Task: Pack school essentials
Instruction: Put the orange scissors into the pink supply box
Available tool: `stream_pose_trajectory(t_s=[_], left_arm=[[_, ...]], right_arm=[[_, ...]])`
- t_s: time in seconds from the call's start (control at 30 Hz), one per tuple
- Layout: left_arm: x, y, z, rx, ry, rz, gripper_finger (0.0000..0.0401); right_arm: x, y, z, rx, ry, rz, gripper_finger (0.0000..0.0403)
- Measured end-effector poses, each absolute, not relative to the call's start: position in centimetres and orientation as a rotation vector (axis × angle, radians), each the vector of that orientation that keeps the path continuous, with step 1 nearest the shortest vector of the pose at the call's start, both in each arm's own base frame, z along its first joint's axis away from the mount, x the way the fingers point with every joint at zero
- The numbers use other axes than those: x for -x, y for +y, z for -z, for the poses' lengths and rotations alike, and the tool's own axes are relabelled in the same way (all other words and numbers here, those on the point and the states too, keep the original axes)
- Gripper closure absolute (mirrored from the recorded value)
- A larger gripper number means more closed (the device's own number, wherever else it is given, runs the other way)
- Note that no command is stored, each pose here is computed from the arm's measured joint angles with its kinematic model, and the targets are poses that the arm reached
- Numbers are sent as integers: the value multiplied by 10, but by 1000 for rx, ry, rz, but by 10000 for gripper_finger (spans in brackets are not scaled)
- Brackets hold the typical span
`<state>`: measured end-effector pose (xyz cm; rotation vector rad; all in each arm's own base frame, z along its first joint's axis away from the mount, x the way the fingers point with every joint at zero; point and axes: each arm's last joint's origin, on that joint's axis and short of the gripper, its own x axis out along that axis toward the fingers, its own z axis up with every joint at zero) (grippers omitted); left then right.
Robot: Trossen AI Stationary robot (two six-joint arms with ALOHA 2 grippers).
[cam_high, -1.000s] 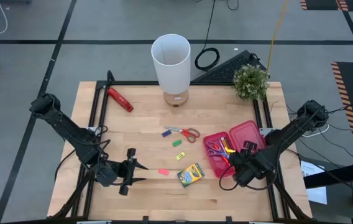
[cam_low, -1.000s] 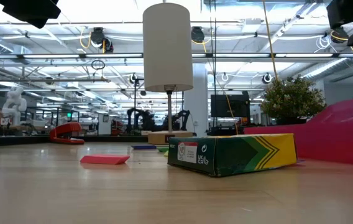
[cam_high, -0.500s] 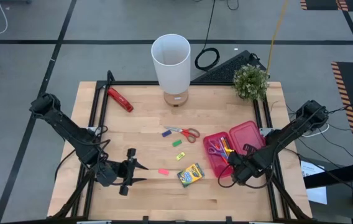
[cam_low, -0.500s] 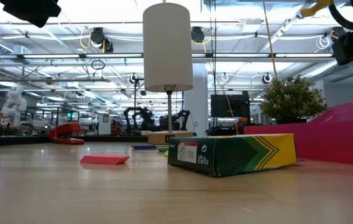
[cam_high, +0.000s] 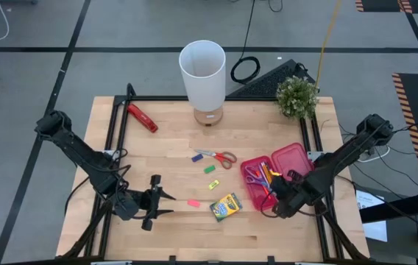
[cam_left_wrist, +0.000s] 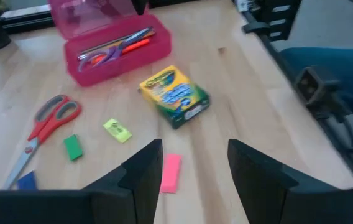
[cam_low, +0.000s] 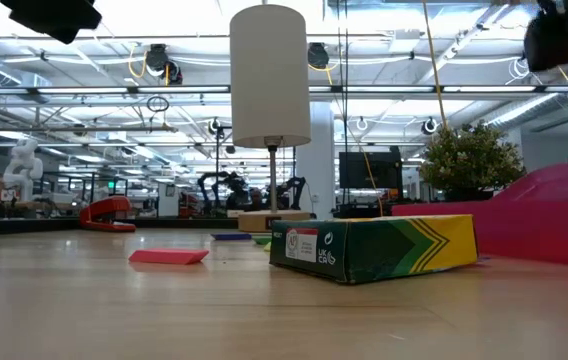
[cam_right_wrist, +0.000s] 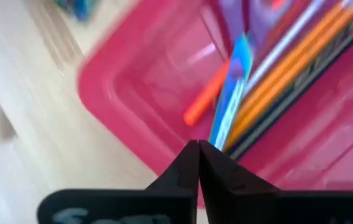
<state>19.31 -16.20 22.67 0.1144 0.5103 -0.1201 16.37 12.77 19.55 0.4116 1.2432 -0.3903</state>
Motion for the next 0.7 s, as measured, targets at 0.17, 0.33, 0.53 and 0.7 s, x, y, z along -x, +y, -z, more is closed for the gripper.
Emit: stream_pose_trajectory(t_s=[0.17,0.33,0.53,0.7], left_arm=[[-201,-150,-225,-132,524,50,215],[-217,-126,-225,-179,545,-1,215],[-236,-89,-224,-169,590,-23,215],[-242,-75,-224,-143,593,-44,215]], right_arm=[[-168,124,-211,-356,1006,356,402],[-178,123,-226,-241,756,339,402],[-207,112,-228,-293,606,412,402],[-249,95,-213,-237,617,352,401]])
